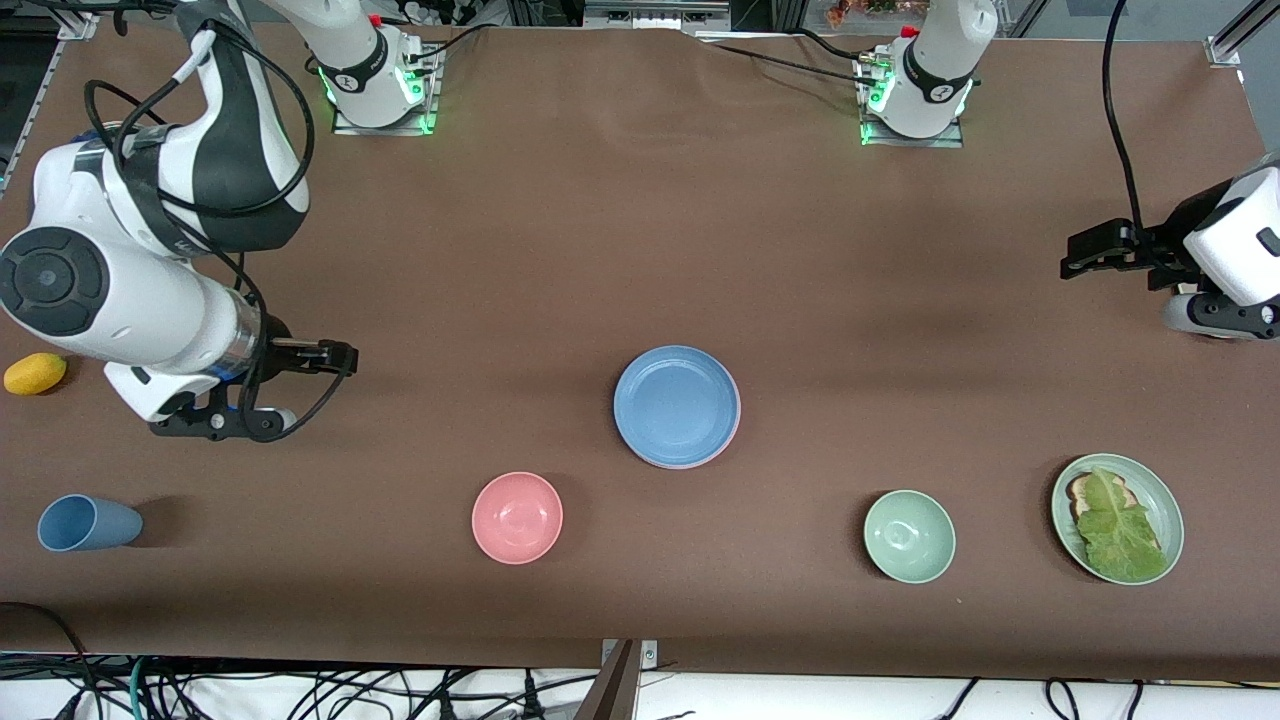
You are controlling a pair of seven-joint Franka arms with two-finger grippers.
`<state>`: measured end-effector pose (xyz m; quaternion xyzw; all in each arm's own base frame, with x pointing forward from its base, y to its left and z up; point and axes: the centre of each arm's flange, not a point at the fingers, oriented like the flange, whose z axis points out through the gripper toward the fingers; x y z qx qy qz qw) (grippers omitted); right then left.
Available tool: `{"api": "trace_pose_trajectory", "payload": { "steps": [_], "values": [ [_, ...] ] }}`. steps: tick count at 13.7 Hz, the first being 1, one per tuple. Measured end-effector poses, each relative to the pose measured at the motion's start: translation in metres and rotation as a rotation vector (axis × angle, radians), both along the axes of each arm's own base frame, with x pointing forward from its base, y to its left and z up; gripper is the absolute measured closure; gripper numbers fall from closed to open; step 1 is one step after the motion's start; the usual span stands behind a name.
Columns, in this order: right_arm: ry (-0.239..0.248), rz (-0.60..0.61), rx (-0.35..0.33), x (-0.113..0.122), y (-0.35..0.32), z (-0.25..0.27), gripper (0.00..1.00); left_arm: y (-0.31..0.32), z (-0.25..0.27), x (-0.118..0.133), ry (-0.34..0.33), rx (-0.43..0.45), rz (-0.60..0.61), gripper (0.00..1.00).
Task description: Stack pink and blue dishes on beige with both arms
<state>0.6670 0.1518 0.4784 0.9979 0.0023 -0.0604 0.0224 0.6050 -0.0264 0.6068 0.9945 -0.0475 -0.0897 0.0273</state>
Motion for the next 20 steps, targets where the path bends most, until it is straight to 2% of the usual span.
{"api": "trace_pose_trajectory", "payload": {
  "steps": [7,10,14,20],
  "values": [
    [-0.001,-0.007,-0.004,0.001,-0.005,0.000,0.00,0.000,0.000,0.000,0.000,0.000,0.000,0.00],
    [0.015,-0.014,-0.009,0.000,-0.011,0.001,0.00,0.000,0.000,0.000,0.000,0.000,0.000,0.00],
    [-0.033,0.013,0.009,-0.014,-0.013,0.056,0.00,0.000,0.000,0.000,0.000,0.000,0.000,0.00],
    [-0.022,0.072,0.015,-0.013,-0.020,0.054,0.00,0.001,-0.001,0.000,0.001,0.000,0.001,0.00]
  ]
}}
